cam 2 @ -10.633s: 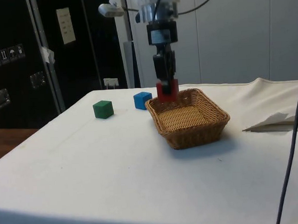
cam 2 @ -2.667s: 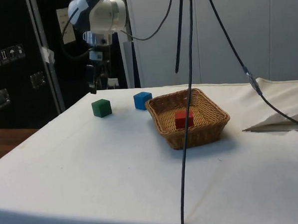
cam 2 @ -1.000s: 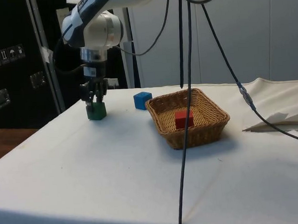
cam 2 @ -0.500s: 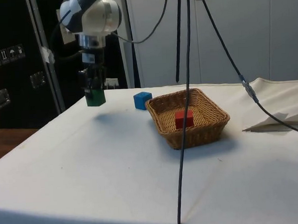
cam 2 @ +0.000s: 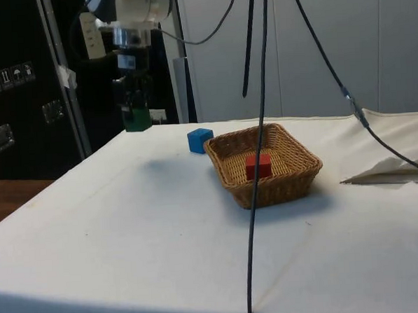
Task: Pick up exactly two blocks and place them into the basket.
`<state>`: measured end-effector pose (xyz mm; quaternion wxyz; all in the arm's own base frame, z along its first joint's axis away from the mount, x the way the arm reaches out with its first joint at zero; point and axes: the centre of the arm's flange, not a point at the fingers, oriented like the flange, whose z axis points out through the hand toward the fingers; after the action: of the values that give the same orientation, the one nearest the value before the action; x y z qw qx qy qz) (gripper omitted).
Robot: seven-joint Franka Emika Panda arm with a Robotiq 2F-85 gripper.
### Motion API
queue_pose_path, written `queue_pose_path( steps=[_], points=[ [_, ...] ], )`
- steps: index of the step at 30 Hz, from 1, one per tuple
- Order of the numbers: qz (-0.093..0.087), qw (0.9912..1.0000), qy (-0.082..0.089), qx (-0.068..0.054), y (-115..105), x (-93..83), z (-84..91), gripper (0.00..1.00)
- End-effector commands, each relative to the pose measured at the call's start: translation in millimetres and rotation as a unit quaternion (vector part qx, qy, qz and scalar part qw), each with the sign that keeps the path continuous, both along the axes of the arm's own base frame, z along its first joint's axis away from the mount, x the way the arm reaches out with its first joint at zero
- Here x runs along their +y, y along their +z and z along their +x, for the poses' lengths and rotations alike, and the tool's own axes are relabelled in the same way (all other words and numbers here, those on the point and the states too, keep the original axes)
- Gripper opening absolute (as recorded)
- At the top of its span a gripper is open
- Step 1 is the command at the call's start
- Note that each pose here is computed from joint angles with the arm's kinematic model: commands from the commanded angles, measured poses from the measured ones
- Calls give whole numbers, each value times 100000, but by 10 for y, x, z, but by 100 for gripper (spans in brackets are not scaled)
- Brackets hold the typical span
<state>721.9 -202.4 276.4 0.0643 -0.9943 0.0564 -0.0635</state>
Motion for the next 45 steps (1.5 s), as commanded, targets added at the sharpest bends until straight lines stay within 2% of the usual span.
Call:
queue_pose_path(
  steps=[1,2,5,9,10,11,17,21,23,28,29,30,38,39,40,45],
  points=[
    [23,100000,61,90,23,2,-18,5],
    [-132,100000,53,171,90,-23,-96,5],
    [63,100000,63,136,218,-36,-175,5],
    [241,100000,30,96,343,-48,-254,5],
    [385,99999,27,71,297,-26,-190,5],
    [280,100000,104,57,380,-46,-273,5],
    [393,99998,534,-133,574,-57,-390,5],
    [1094,99989,950,-230,603,-68,-414,5],
    [1010,99980,1708,-241,680,-73,-496,5],
    [977,99975,1999,-211,798,-108,-617,5],
    [1322,99972,1970,-206,749,-92,-555,5],
    [931,99975,2021,-180,816,-120,-643,5],
    [616,99969,2310,-627,1008,-165,-818,5],
    [1188,99965,2337,-196,956,-139,-737,5],
    [616,99969,2310,-627,1008,-165,-818,5],
    [411,99961,2472,-1226,1091,-190,-892,5]
  ],
)
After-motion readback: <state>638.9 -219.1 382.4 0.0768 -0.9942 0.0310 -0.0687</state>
